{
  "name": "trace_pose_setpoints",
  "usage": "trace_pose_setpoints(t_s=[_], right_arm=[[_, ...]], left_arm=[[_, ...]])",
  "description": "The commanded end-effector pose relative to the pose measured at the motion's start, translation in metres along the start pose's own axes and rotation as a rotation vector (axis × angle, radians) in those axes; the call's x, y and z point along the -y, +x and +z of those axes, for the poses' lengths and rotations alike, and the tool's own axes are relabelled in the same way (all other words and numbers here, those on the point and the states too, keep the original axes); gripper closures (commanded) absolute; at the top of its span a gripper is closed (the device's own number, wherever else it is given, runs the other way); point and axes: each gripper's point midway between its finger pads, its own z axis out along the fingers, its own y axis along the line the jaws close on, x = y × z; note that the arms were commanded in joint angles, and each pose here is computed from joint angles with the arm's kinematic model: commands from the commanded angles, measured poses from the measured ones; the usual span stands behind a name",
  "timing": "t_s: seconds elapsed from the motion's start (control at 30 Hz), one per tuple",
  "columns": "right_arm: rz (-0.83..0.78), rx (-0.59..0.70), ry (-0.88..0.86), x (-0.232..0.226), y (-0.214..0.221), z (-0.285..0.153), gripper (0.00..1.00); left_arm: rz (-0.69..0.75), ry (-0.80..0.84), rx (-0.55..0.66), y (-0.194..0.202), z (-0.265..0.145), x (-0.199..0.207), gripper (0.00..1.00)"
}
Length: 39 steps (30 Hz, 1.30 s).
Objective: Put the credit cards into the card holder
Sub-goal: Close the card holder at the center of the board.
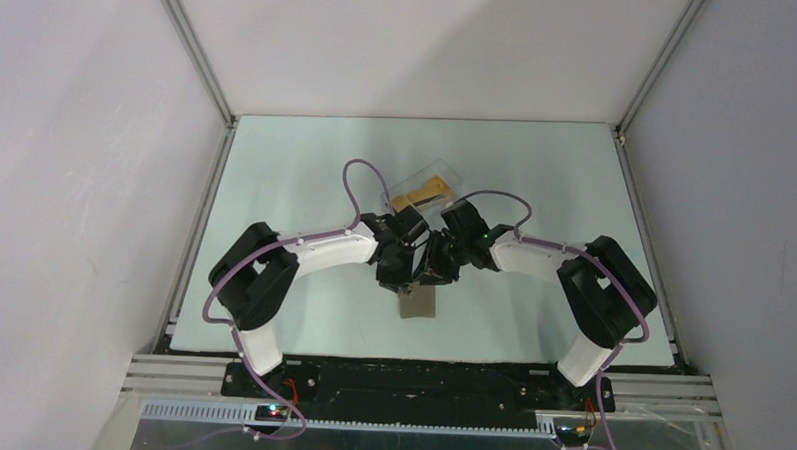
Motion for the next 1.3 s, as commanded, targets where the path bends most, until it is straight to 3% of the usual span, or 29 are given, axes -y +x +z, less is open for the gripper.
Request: trace_pose_setpoints(t_s=[0.0,0.8,1.27], right_arm=[[-0.010,-0.050,-0.028,-0.001,0.008,0.010,0.67],[-0.007,-0.147,0.074,0.024,0.033,0.031,0.77],[-0.002,-0.170,0.146,0.043,0.038,0.046,0.85]], left_arm=[[0.048,0.051,0.056,-0.008,-0.018,0.007,0.70],[0.058,0.028,-0.010,0.005,0.001,0.014,0.70],[0.035,-0.020,0.023,-0.002,-0.002,0.001,0.70]])
